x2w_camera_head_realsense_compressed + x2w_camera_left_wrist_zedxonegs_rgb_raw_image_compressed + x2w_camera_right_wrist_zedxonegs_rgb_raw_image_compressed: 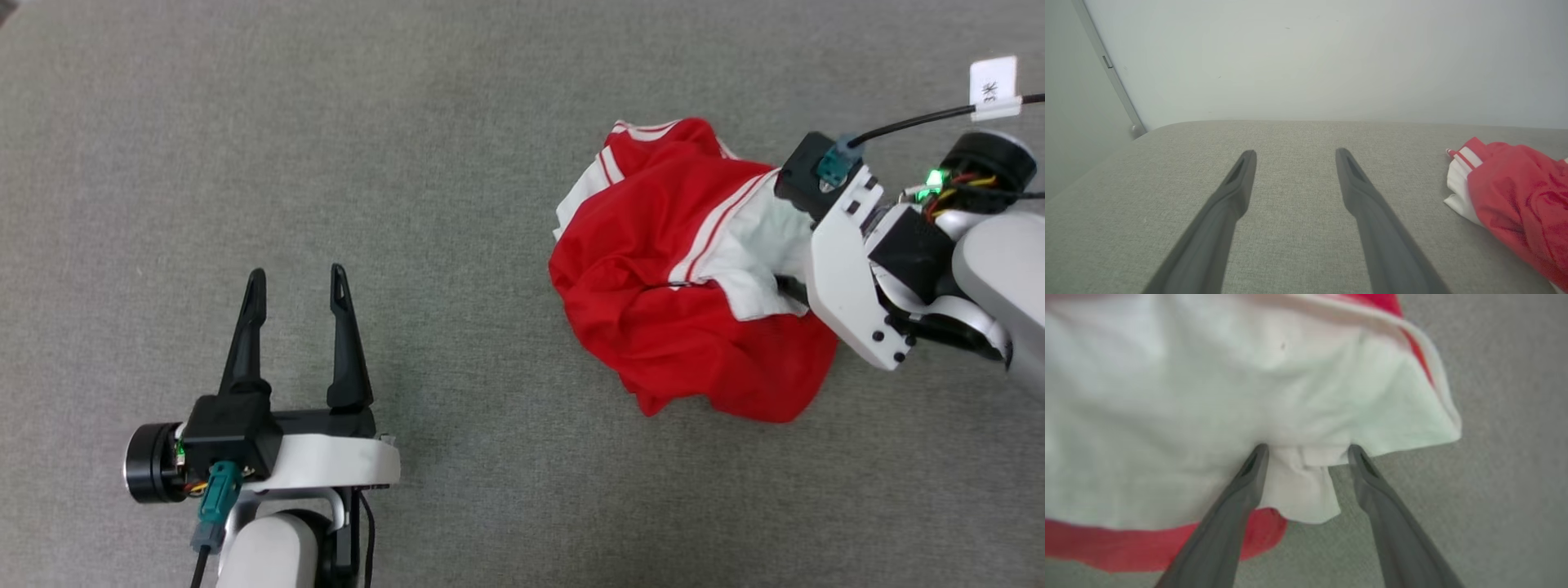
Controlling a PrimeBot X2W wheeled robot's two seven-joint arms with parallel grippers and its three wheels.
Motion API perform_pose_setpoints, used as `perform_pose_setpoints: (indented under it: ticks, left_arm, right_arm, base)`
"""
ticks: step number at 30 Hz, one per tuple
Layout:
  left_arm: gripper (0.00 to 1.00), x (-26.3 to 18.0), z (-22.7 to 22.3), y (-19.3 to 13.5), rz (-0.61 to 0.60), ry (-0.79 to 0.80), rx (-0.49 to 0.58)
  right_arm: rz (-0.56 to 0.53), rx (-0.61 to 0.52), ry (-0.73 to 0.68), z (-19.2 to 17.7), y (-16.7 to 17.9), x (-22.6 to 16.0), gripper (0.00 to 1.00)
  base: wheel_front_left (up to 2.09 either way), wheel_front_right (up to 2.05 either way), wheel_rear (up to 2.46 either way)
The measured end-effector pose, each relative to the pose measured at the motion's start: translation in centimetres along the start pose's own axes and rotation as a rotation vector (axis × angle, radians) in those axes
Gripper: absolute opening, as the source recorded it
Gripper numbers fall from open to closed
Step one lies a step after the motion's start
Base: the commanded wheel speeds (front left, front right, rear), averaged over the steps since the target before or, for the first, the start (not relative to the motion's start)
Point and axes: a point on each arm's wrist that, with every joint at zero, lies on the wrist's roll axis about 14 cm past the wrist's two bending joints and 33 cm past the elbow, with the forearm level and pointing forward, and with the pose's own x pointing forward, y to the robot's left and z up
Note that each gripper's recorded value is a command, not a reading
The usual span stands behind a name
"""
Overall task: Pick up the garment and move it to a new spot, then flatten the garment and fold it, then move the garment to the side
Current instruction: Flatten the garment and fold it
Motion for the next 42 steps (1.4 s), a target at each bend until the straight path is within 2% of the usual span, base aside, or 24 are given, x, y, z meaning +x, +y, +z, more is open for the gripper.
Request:
perform_pose_setpoints:
  ticks: [3, 7, 8, 9, 10, 14, 18, 21, 26, 31, 34, 35, 36, 39, 42]
  left_arm:
    - [1.0, 0.4, -0.6, 0.2, 0.008, 0.012, 0.003]
    - [1.0, 0.5, -0.8, 0.6, 0.023, 0.018, 0.008]
    - [1.0, 0.5, -0.7, 0.6, 0.024, 0.015, 0.007]
    - [1.0, 0.5, -0.6, 0.6, 0.025, 0.012, 0.007]
    - [1.0, 0.6, -0.5, 0.6, 0.026, 0.008, 0.007]
    - [1.0, 0.5, 0.1, 0.4, 0.019, -0.008, 0.005]
    - [1.0, -0.1, 1.0, 0.5, 0.018, -0.025, 0.004]
    - [1.0, -0.6, 1.5, 0.3, 0.014, -0.036, -0.002]
    - [1.0, -0.8, 2.0, -0.4, -0.008, -0.049, -0.014]
    - [1.0, -0.8, 2.1, -0.5, -0.011, -0.052, -0.017]
    - [1.0, -0.9, 2.1, -0.5, -0.01, -0.051, -0.017]
    - [1.0, -1.0, 2.2, -0.5, -0.01, -0.051, -0.017]
    - [1.0, -1.1, 2.1, -0.4, -0.009, -0.049, -0.015]
    - [1.0, -1.4, 2.2, -0.4, -0.012, -0.051, -0.007]
    - [1.0, -1.5, 2.9, -0.4, -0.023, -0.069, 0.004]
  right_arm:
    - [0.062, 0.053, 0.088, -2.2, 1.3, 1.8, 1.0]
    - [0.079, 0.067, 0.119, -2.8, 1.6, 2.4, 1.0]
    - [0.079, 0.072, 0.115, -2.9, 1.7, 2.3, 0.41]
    - [0.078, 0.077, 0.107, -2.9, 1.8, 2.1, 0.41]
    - [0.078, 0.079, 0.097, -3.0, 2.0, 2.0, 0.0]
    - [0.077, 0.089, 0.018, -2.3, 2.3, 0.8, 0.0]
    - [0.026, 0.109, -0.077, -1.4, 0.8, -2.1, 0.0]
    - [-0.04, 0.119, -0.105, -2.2, -1.1, -4.9, 0.0]
    - [-0.113, 0.223, -0.035, -7.9, -2.7, -7.7, 0.0]
    - [-0.101, 0.35, 0.112, -15.2, -0.9, -7.2, 0.0]
    - [-0.097, 0.408, 0.135, -17.0, 0.0, -6.6, 0.0]
    - [-0.102, 0.426, 0.125, -17.1, 0.0, -6.5, 0.25]
    - [-0.113, 0.436, 0.101, -17.0, -0.2, -6.5, 1.0]
    - [-0.17, 0.444, -0.024, -15.0, -1.6, -7.0, 1.0]
    - [-0.255, 0.392, -0.173, -12.2, -4.0, -8.7, 1.0]
  base:
    - [0.0, 0.0, 0.0]
    - [0.0, 0.0, 0.0]
    - [0.0, 0.0, 0.0]
    - [0.0, 0.0, 0.0]
    - [0.0, 0.0, 0.0]
    - [0.0, 0.0, 0.0]
    - [0.0, 0.0, 0.0]
    - [0.0, 0.0, 0.0]
    - [0.0, 0.0, 0.0]
    - [0.0, 0.0, 0.0]
    - [0.0, 0.0, 0.0]
    - [0.0, 0.0, 0.0]
    - [0.0, 0.0, 0.0]
    - [0.0, 0.0, 0.0]
    - [0.0, 0.0, 0.0]
